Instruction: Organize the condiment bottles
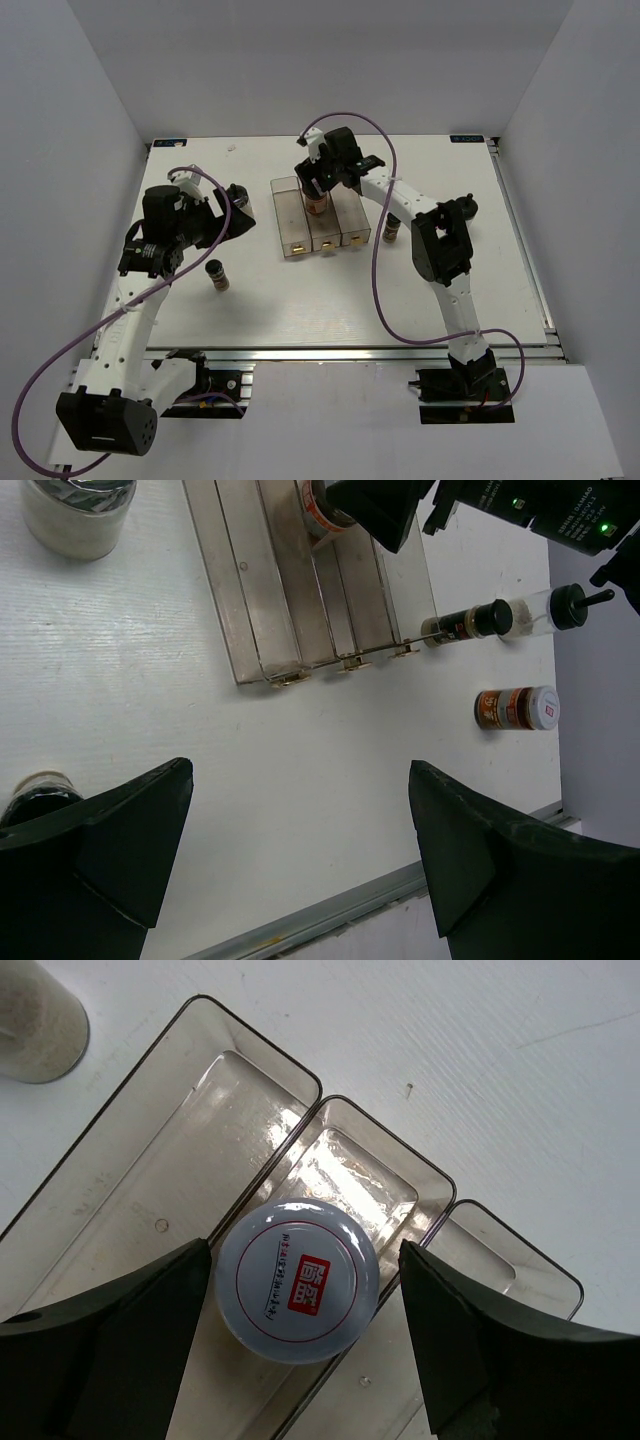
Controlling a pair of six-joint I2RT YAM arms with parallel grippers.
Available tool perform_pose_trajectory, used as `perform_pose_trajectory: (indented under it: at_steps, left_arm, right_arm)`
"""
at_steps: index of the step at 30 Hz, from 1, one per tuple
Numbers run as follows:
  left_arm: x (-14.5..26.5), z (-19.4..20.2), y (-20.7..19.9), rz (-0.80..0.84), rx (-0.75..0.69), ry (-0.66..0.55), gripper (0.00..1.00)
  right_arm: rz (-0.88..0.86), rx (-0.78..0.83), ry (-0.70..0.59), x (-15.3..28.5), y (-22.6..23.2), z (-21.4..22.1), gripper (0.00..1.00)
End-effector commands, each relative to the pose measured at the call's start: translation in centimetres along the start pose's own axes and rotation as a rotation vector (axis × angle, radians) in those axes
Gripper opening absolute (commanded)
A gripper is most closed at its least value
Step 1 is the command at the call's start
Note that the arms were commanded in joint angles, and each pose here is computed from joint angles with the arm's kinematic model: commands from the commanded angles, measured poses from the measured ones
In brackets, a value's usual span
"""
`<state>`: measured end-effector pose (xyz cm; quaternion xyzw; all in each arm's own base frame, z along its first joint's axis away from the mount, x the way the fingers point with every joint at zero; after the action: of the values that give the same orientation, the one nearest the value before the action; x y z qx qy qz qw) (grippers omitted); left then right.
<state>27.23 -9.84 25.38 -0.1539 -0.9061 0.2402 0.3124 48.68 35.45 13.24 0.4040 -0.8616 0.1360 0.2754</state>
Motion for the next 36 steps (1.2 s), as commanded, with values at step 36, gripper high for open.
perform_pose_trajectory:
  at_steps: [36]
  left_arm:
    - [-12.1, 5.7, -21.0, 0.402, -0.349, 0.275, 0.83]
  right_arm:
    - [0.218, -0.294, -0.115, 35.6, -3.4, 8.6, 0.77]
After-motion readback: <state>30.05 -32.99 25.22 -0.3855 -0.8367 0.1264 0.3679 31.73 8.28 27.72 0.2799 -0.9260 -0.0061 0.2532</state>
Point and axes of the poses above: each gripper's point midway between its finger pads, its own x axis back along the fingers, its own y axis along the line the jaws close on, z = x × y, the point moved 2 cm from there along x, back along the fingers, and after that the axes turned 2 degrees about -x, right-handed, at the moved point
